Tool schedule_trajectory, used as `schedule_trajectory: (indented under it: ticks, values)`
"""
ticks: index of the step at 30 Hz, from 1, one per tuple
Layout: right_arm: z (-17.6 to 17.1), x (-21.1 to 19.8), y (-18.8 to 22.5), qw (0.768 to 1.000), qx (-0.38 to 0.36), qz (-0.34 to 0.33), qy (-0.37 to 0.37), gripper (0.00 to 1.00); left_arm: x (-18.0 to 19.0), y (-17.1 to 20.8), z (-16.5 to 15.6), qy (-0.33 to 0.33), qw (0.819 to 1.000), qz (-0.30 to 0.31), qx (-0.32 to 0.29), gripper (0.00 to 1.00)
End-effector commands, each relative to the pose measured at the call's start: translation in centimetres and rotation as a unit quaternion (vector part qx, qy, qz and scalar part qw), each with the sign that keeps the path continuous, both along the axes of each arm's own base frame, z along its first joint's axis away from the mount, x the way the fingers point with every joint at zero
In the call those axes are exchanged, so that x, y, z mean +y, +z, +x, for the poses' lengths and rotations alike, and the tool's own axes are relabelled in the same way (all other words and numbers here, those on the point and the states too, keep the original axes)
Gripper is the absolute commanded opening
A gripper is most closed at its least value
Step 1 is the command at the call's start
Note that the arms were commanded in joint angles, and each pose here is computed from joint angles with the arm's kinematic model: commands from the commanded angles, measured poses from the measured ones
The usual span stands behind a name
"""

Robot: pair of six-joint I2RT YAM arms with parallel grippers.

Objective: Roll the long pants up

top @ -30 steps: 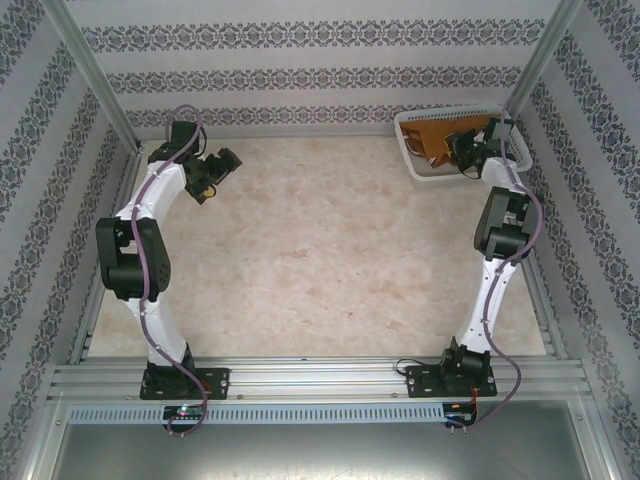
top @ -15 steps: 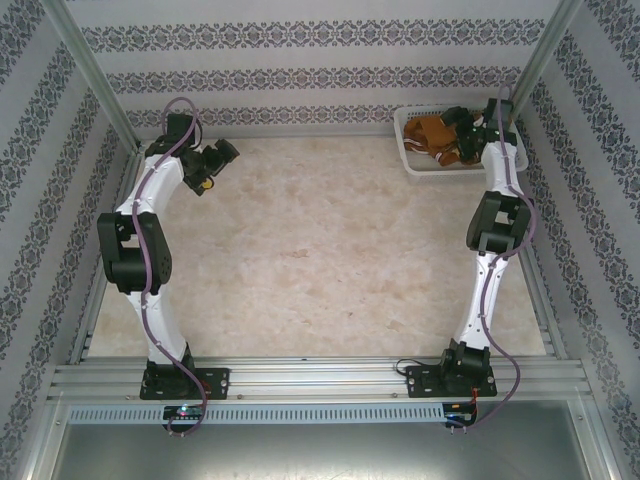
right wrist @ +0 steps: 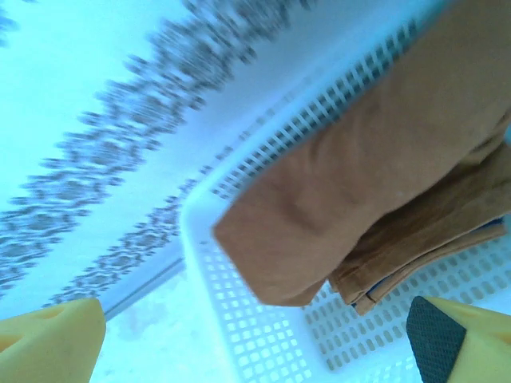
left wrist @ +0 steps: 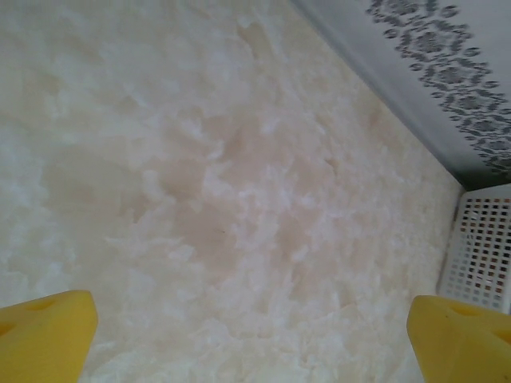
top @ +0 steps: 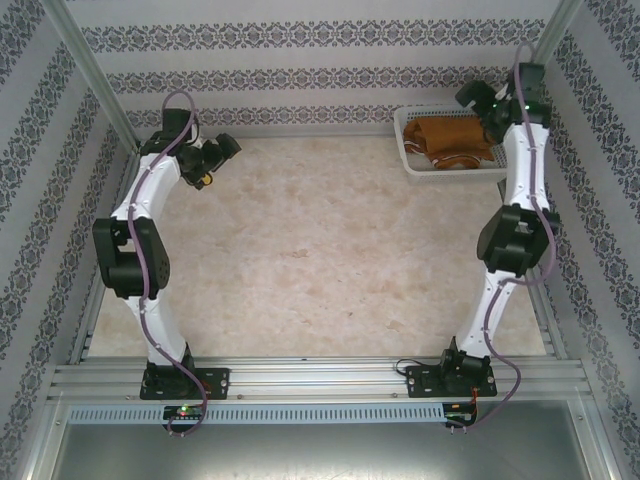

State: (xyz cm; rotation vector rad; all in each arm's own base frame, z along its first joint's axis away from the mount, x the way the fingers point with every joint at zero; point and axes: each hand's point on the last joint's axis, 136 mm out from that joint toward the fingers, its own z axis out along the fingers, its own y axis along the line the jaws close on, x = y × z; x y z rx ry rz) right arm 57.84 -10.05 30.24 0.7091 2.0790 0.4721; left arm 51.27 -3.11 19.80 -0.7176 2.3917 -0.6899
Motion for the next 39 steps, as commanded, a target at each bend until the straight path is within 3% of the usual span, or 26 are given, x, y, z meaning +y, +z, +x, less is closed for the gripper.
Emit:
schedule_trajectory:
  ticks: [1,4,8,10,15,17,22,29,31,35,36,38,39]
  values:
    - [-4.5,1.5,0.0,0.997,0.028,-0.062,0.019,0.98,2.0,5.4,-2.4,0.001,0.994,0.073,-0.081,1.0]
    - [-8.6,5.1,-3.3,0.991,0.005,-0.117,0.057,0.98,5.2,4.9,-5.4,0.032,0.971,0.191,-0.144,1.0]
    - [-14.2,6.5,-8.7,0.975,-0.029,-0.215,0.042,0.98,8.4,5.2,-8.5,0.107,0.914,0.31,-0.239,1.0]
    - [-16.3,6.2,-11.5,0.967,-0.041,-0.25,0.029,0.98,10.1,3.8,-9.6,0.151,0.898,0.353,-0.215,1.0]
    - [-18.6,5.1,-15.6,0.946,-0.041,-0.323,0.011,0.98,8.9,0.7,-10.7,0.11,0.885,0.379,-0.247,1.0]
    - [-18.6,5.3,-16.8,0.949,-0.026,-0.314,0.019,0.98,9.5,-1.1,-11.8,0.121,0.882,0.389,-0.235,1.0]
    - [-17.8,7.8,-18.7,0.946,-0.07,-0.312,0.061,0.98,8.8,-4.7,-13.0,0.096,0.89,0.385,-0.224,1.0]
    - [-18.3,10.6,-18.9,0.925,-0.126,-0.343,0.098,0.98,8.1,-9.1,-13.2,0.061,0.886,0.398,-0.229,1.0]
    - [-18.5,11.3,-19.4,0.923,-0.149,-0.332,0.124,0.98,6.3,-10.5,-12.1,0.01,0.885,0.41,-0.22,1.0]
    - [-18.4,11.4,-19.8,0.926,-0.14,-0.322,0.135,0.98,5.0,-10.9,-11.7,-0.01,0.871,0.411,-0.268,1.0]
    - [-18.3,11.4,-19.6,0.926,-0.151,-0.32,0.134,0.98,4.7,-11.3,-11.8,-0.029,0.883,0.402,-0.24,1.0]
    - [-18.3,11.4,-19.6,0.926,-0.153,-0.317,0.134,0.98,4.7,-11.1,-11.5,-0.025,0.878,0.401,-0.259,1.0]
    - [-18.3,11.3,-19.7,0.927,-0.146,-0.317,0.137,0.98,4.7,-11.5,-11.7,-0.033,0.886,0.396,-0.239,1.0]
